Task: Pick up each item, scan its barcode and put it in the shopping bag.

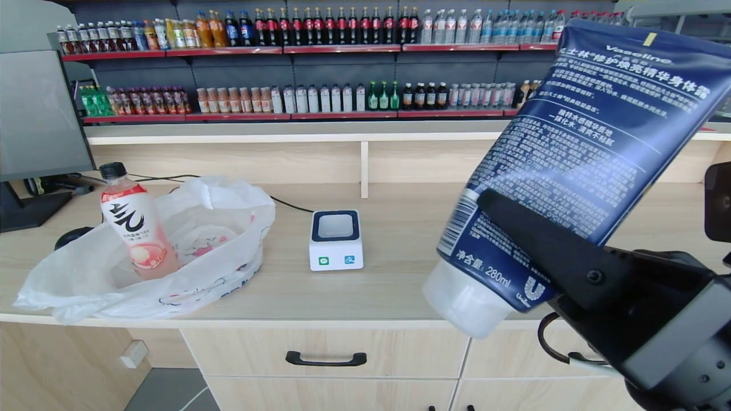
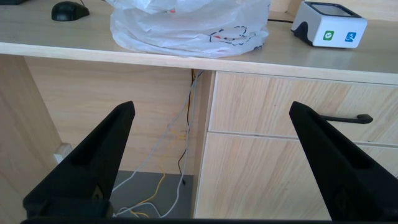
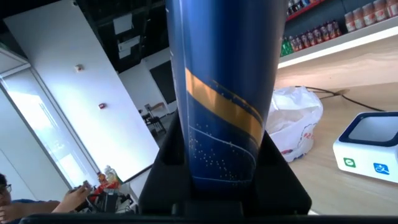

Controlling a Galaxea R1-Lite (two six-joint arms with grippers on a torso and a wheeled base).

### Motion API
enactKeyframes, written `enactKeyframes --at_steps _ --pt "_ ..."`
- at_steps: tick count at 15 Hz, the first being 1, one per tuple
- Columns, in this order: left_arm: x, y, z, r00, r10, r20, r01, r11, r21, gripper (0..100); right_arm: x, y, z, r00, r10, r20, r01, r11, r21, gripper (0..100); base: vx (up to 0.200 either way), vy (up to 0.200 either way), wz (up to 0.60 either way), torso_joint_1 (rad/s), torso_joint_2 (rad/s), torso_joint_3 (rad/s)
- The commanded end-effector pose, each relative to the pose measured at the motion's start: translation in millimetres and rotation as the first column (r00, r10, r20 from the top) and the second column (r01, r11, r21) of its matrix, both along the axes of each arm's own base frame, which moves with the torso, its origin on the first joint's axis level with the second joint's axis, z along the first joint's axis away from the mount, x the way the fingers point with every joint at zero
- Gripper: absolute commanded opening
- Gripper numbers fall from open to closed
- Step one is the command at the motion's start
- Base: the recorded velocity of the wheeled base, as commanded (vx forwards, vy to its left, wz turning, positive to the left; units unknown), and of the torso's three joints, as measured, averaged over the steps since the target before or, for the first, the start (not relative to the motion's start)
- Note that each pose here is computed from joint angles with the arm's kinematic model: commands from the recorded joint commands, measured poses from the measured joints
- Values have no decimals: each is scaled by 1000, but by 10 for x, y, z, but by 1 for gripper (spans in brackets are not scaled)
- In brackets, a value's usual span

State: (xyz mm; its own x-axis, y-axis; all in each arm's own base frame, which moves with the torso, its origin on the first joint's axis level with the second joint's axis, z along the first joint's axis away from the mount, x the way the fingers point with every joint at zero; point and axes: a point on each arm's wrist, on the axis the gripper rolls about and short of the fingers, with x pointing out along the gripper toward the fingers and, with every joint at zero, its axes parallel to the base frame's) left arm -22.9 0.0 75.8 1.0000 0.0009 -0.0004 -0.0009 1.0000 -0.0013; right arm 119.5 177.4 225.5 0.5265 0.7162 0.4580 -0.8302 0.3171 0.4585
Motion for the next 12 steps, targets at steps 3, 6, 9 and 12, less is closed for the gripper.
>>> enactKeyframes --at_steps 3,6,9,12 --pt "0 0 0 1000 -1 0 1 1000 0 100 1 6 15 1000 2 5 -2 1000 5 0 0 0 0 0 0 0" --pt "0 0 0 1000 -1 0 1 1000 0 100 -8 -8 6 1000 2 5 -2 1000 1 0 0 0 0 0 0 0" --pt "0 0 0 1000 -1 0 1 1000 0 100 -21 -27 4 1000 5 -3 -5 1000 7 0 0 0 0 0 0 0" --pt "0 0 0 1000 -1 0 1 1000 0 100 -25 -33 11 1000 7 -1 -7 1000 10 0 0 0 0 0 0 0"
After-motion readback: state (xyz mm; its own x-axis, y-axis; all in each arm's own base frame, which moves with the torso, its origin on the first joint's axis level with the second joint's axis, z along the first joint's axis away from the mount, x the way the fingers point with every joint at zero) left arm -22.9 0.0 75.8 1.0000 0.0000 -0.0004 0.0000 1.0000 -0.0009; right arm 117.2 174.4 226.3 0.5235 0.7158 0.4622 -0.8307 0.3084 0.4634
